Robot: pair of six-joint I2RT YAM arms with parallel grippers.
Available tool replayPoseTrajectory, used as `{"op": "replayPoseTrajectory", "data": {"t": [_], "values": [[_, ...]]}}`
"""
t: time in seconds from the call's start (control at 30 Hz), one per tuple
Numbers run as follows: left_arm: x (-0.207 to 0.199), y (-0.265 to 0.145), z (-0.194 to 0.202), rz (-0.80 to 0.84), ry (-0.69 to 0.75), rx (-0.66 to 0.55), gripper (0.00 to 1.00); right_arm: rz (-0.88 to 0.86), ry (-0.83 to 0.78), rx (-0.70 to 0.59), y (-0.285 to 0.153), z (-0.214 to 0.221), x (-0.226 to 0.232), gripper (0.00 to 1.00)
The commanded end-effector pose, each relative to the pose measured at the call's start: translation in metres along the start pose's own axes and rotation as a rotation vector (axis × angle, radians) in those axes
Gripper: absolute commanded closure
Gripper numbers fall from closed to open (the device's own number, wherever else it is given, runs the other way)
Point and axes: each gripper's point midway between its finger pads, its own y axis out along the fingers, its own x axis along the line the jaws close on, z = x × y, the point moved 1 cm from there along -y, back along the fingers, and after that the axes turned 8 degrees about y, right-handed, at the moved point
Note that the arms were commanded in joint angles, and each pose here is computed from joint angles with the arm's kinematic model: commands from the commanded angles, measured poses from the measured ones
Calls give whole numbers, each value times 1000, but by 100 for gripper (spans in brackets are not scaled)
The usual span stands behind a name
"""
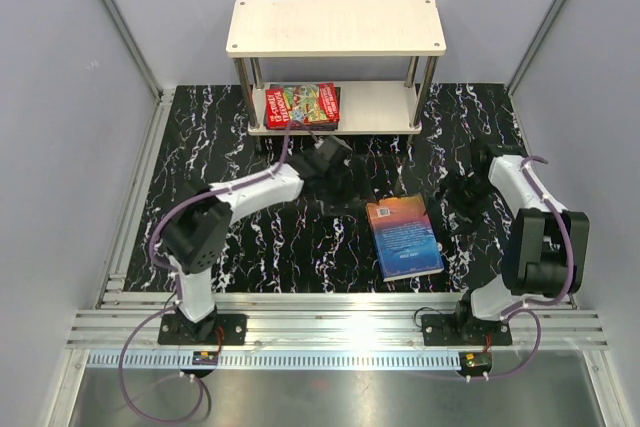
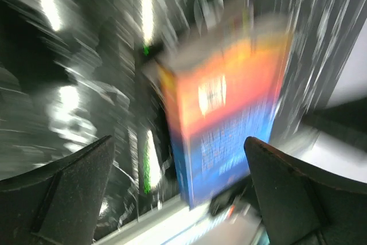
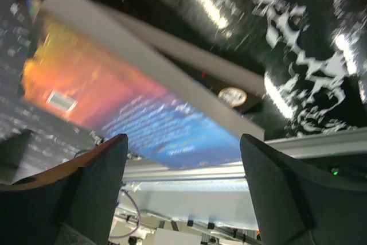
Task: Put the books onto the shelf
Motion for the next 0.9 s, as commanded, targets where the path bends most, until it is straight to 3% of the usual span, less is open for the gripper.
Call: {"op": "replayPoseTrajectory", "data": {"t": [0.0, 0.4, 0.5, 0.73, 0.77, 0.87], "values": [[-44, 7, 32, 174, 123, 91, 1, 13, -37, -47, 21, -21, -1, 12], [-63, 42, 105, 251, 92, 257, 1, -103, -28, 103, 75, -2, 3, 19], [-51, 50, 120, 142, 103, 286, 1, -86, -30, 116, 79, 3, -4, 21], [-25, 53, 129, 77, 16, 251, 1, -77, -32, 135, 83, 9, -10, 29], [-21, 54, 128, 64, 11, 230, 1, -82, -30, 147, 83, 12, -11, 35], [-32, 43, 109, 81, 12, 130, 2, -83, -21, 169, 86, 19, -15, 40]]}}
